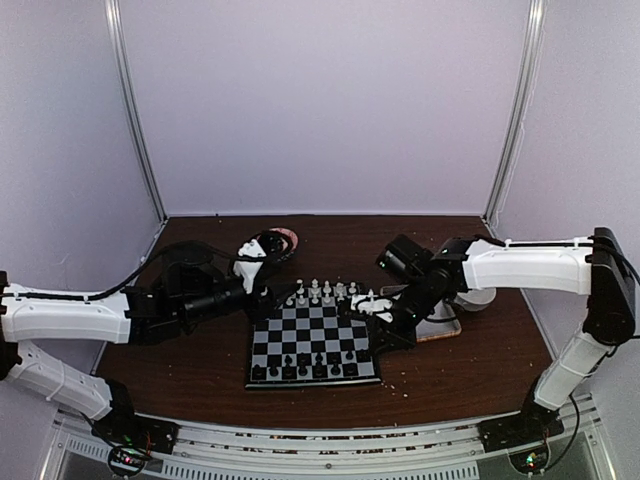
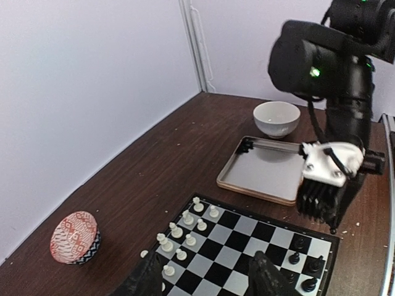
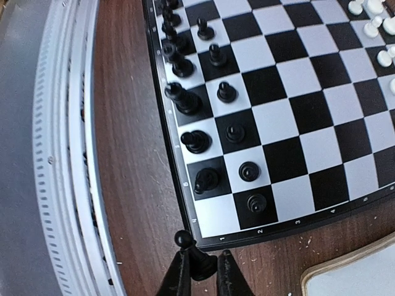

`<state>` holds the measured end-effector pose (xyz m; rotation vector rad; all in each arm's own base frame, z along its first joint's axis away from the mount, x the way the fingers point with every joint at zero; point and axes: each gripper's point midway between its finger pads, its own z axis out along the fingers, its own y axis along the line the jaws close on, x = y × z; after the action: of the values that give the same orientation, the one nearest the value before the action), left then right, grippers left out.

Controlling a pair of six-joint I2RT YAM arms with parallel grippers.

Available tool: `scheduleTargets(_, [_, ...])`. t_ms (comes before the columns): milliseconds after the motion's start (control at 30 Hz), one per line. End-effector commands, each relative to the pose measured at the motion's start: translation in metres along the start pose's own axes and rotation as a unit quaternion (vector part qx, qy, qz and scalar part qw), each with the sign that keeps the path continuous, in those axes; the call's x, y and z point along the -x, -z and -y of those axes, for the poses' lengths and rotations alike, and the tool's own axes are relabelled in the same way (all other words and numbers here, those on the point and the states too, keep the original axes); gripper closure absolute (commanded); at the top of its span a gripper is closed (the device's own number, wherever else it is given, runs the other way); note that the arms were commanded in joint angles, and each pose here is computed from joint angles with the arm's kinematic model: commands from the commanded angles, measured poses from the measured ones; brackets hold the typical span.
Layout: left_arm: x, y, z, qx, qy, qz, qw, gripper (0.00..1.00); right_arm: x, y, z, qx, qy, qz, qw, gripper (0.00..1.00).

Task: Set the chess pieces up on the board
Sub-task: Pick up the pawn from the chessboard, then pass from the right arm to the left

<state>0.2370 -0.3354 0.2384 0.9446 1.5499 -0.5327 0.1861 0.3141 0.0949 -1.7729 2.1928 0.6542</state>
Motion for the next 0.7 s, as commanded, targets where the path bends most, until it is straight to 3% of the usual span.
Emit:
scheduleTargets(0, [0.034, -0.005, 0.026, -0.077, -0.012, 0.079, 0.994, 0.51, 0.043, 0.039, -0.012, 0.079, -0.028, 0.099, 0.992, 0.86])
scheduleTargets(267, [0.029, -0.027, 0.077, -0.198, -0.074, 0.051, 0.976, 0.59, 0.070, 0.064, -0.025, 0.158, -0.047, 0.146, 0.975, 0.86])
scheduleTargets(667, [0.006, -0.038, 0.116, -0.228, -0.194, -0.008, 0.954, 0.60, 0.075, 0.071, -0.040, 0.207, -0.052, 0.160, 0.964, 0.85])
